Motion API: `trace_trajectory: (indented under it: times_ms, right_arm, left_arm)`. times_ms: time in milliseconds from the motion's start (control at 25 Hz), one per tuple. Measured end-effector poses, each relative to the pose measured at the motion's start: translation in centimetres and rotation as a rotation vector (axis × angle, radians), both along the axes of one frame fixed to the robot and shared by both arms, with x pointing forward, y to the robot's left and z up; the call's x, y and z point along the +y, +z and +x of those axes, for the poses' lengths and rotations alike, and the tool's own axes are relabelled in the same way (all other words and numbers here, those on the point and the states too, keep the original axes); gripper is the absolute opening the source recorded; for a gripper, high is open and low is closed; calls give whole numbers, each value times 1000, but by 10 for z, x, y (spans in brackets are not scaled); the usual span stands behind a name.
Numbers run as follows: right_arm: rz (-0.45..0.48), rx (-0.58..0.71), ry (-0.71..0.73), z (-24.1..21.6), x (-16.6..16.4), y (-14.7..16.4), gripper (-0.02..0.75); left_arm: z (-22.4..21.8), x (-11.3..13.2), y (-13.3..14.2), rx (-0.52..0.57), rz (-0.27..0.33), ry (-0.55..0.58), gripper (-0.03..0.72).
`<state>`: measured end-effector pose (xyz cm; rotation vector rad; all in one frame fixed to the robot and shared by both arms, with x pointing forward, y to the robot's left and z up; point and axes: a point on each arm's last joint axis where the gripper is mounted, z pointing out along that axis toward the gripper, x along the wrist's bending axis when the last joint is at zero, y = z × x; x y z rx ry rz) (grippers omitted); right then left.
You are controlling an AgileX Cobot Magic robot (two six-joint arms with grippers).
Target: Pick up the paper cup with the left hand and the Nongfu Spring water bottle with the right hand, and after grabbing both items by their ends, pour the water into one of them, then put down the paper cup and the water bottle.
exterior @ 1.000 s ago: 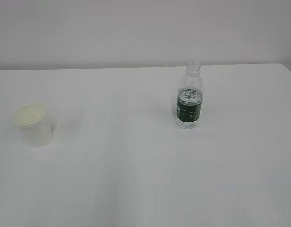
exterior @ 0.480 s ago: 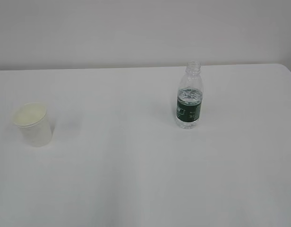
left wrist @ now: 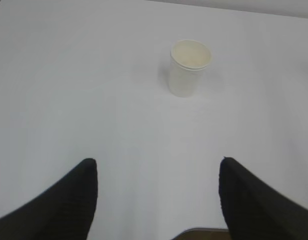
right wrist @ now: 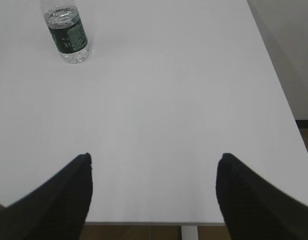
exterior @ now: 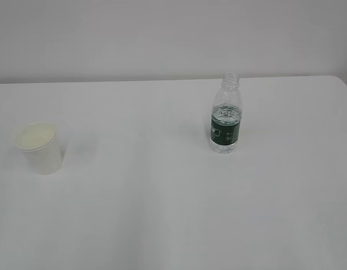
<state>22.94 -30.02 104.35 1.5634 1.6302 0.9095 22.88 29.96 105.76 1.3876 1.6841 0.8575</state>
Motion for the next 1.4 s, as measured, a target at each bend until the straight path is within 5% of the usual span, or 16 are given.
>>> trace_trajectory:
  times_ms: [1400]
  right_arm:
    - [-2,-190,107,0,8,23,584]
  left_arm:
    - [-4,-1,21,-117,79,-49,531]
